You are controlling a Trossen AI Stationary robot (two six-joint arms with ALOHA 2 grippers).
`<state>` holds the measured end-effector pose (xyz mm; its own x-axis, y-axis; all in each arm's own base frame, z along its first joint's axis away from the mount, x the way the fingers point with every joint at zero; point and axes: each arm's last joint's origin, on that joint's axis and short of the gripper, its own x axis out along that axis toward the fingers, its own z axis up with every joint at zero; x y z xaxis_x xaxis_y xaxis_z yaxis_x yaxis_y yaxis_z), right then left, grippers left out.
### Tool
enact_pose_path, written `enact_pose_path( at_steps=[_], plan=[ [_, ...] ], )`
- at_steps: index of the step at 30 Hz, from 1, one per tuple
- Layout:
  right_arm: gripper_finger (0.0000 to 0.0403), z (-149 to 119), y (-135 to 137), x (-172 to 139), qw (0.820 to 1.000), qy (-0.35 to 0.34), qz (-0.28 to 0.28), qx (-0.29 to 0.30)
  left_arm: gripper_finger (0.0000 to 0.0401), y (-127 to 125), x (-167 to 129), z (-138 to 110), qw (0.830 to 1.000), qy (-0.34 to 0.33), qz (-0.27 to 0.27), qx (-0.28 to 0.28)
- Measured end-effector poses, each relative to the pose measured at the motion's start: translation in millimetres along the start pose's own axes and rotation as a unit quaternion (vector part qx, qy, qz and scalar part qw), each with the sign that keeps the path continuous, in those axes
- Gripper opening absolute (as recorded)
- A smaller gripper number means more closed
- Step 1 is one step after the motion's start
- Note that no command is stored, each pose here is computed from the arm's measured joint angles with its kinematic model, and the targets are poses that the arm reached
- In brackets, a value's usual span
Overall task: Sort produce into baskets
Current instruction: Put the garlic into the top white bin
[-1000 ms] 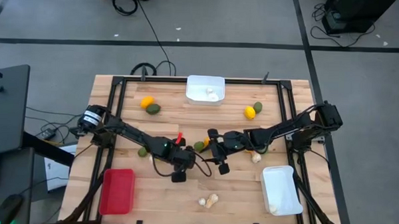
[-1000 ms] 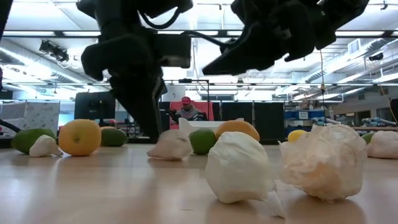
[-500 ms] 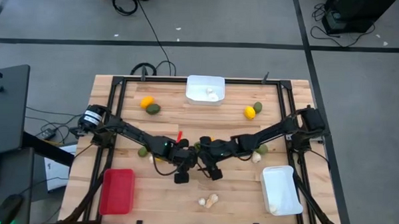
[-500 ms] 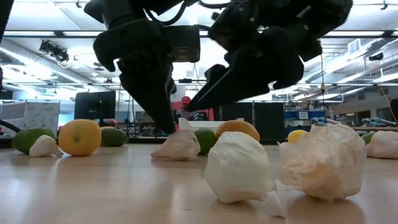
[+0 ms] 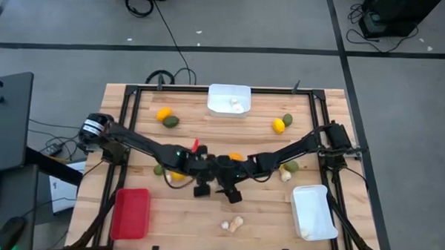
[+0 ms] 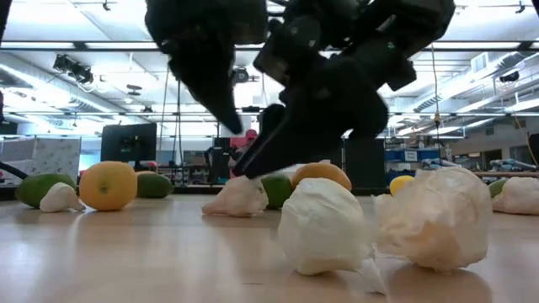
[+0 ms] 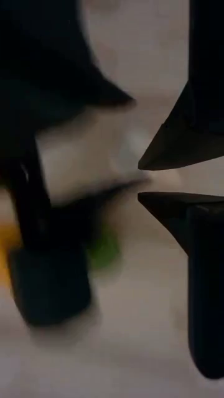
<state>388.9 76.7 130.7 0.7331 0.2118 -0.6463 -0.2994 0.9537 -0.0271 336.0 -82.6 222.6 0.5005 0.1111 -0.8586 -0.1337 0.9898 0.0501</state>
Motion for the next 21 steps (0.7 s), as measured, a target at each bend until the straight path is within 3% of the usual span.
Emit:
enact_pose_path(
  at_steps=[11,16,21],
  plan=[
    [0.0264,-7,-3,10,1.000,0.025,-0.001,0.006,0.0074,14,-33,5,0.996,-0.059,0.064,-0.013],
    [0.0188,-7,-3,10,1.000,0.025,0.004,0.011,0.0074,19,-39,2,0.995,-0.051,0.084,0.004],
    [0.0093,-7,-4,9,1.000,0.026,0.004,0.012,0.0074,39,-65,-8,0.987,-0.038,0.152,-0.020]
  ],
)
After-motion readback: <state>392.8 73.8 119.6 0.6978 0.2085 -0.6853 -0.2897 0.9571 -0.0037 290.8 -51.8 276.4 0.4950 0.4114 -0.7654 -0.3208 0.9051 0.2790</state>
